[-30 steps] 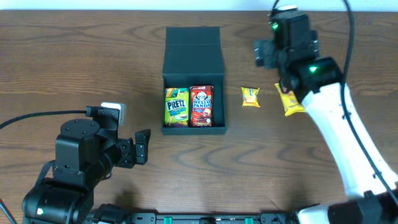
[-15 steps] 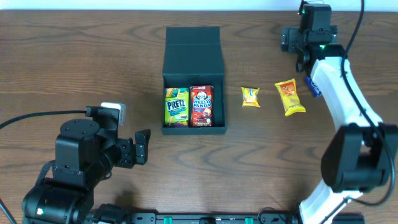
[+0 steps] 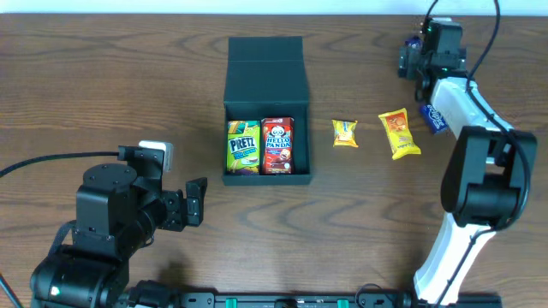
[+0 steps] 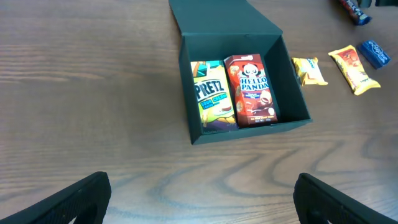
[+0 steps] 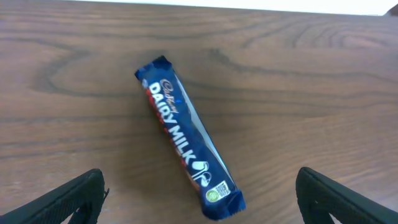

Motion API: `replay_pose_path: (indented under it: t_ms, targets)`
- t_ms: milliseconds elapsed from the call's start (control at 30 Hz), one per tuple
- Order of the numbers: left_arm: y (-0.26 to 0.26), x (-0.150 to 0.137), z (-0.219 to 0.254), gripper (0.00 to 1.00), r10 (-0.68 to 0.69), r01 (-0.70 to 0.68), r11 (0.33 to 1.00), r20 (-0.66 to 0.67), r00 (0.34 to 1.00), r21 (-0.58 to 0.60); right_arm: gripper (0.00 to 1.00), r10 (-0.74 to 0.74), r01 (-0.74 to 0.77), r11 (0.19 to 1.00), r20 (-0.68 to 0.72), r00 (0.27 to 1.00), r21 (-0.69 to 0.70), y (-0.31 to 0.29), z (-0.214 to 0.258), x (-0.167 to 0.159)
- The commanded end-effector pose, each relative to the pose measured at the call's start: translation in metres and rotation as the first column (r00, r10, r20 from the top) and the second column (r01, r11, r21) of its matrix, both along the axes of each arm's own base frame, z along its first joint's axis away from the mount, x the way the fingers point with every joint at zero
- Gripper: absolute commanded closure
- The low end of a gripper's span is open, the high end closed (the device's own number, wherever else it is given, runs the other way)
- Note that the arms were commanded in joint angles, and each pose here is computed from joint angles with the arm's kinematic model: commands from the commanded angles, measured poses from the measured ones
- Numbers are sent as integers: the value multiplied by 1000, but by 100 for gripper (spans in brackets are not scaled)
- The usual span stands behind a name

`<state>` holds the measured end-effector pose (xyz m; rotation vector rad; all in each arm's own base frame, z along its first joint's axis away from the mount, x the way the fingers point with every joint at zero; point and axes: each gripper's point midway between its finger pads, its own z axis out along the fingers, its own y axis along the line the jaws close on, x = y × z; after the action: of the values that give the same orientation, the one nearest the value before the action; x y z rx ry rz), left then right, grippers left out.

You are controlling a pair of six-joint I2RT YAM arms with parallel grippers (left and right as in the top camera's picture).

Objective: Pack container
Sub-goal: 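Move the right gripper to the blue Dairy Milk bar, then grasp the Dairy Milk bar with the right gripper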

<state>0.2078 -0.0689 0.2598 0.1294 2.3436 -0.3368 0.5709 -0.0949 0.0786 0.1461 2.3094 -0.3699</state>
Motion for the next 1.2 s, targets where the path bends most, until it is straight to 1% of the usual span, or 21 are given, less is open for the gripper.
replay_pose_path:
  t_ms: [0,200,333,433,633,733,1033,1100,1167]
  targets:
    - [0,0,1,5,-6,6,1000,3,1000,2,4,9,-9,1000,-2,1000,23,-12,-11,4]
    - [0,0,1,5,-6,6,1000,3,1000,2,7,-5,6,999,-32,999,42,-24,-39,2]
    - [0,0,1,5,-6,6,1000,3,1000,2,8,-3,5,999,-51,999,51,-24,-56,2]
    - [0,0,1,5,-6,6,1000,3,1000,2,11,3,1,998,-65,998,58,-23,-65,1]
    - [0,0,1,5,-6,6,1000,3,1000,2,31,2,3,998,-88,996,62,-23,-78,-2]
    - [0,0,1,5,-6,6,1000,3,1000,3,45,-8,15,997,-90,996,70,-24,-81,-3]
    - [0,-1,1,5,-6,6,1000,2,1000,2,75,-22,29,996,-83,996,83,-24,-81,-2]
    - [0,0,1,5,-6,6,1000,3,1000,2,78,-48,56,993,-72,996,107,-24,-80,-2]
    - [0,0,1,5,-6,6,1000,3,1000,2,78,-73,80,988,-57,996,131,-24,-76,-1]
